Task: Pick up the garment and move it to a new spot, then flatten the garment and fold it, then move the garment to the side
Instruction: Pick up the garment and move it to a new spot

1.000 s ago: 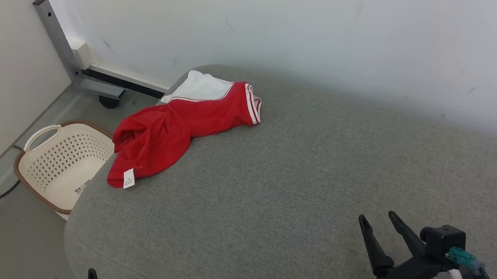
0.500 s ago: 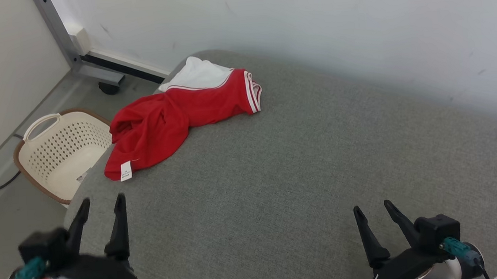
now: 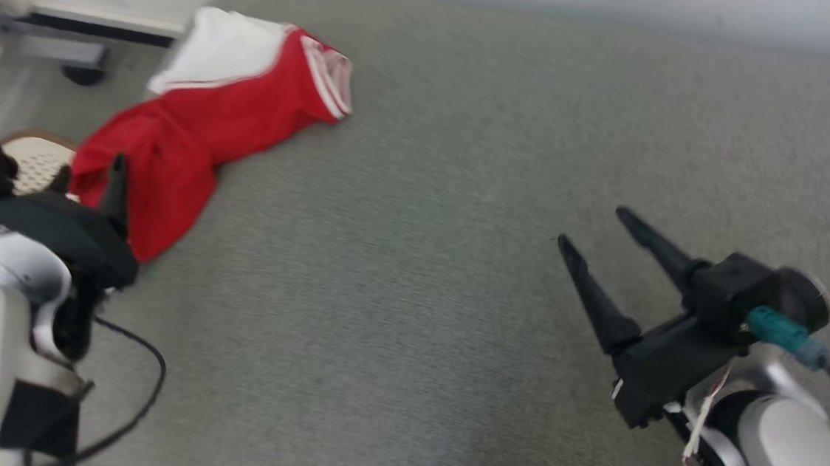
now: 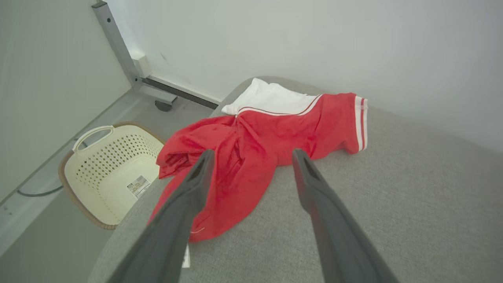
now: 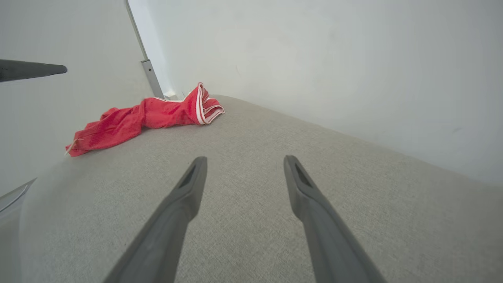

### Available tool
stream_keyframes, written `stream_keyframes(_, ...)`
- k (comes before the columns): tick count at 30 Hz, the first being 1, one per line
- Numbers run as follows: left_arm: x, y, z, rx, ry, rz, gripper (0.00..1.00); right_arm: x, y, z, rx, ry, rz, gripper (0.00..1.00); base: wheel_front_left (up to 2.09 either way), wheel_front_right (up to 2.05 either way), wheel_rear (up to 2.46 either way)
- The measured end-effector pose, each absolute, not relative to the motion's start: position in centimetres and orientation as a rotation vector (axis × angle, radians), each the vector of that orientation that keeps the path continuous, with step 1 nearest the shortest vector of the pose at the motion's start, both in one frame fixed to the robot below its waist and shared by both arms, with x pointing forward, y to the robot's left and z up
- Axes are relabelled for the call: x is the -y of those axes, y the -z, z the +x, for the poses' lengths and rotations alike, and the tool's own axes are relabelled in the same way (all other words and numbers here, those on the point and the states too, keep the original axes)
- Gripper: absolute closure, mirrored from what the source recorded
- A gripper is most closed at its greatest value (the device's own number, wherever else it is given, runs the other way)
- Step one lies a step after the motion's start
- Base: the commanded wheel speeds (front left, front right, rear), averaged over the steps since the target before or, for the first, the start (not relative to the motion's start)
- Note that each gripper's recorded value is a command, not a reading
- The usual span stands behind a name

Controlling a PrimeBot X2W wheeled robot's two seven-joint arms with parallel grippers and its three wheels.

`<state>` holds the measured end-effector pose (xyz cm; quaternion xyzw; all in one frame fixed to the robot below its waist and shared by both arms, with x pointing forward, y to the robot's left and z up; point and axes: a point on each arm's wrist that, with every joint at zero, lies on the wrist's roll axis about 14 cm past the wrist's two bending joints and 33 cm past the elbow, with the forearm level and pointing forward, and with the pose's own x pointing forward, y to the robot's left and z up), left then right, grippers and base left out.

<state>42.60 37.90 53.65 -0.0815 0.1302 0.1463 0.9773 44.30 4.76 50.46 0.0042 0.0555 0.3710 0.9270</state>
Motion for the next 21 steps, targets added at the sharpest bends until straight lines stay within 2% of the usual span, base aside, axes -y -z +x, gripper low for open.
stream_keyframes(6,-37.9,-50.3,48.0,-0.369,-0.304,-0.205,0.00,-0.8,-49.9,46.5,-0.115,-0.674,-0.002,0.00,0.00,0.00,0.00)
stream_keyframes(12,-36.7,-44.7,51.9,-0.483,-0.311,-0.229,0.00,3.0,-46.1,47.2,-0.209,-0.584,-0.013,0.00,0.00,0.00,0.00)
stream_keyframes(15,-36.7,-43.1,53.7,-0.466,-0.334,-0.218,0.00,4.5,-43.9,47.2,-0.265,-0.548,-0.016,0.00,0.00,0.00,0.00)
stream_keyframes(21,-36.2,-37.8,54.8,-0.563,-0.379,-0.246,0.00,6.8,-40.9,46.8,-0.348,-0.494,-0.020,0.00,0.00,0.00,0.00)
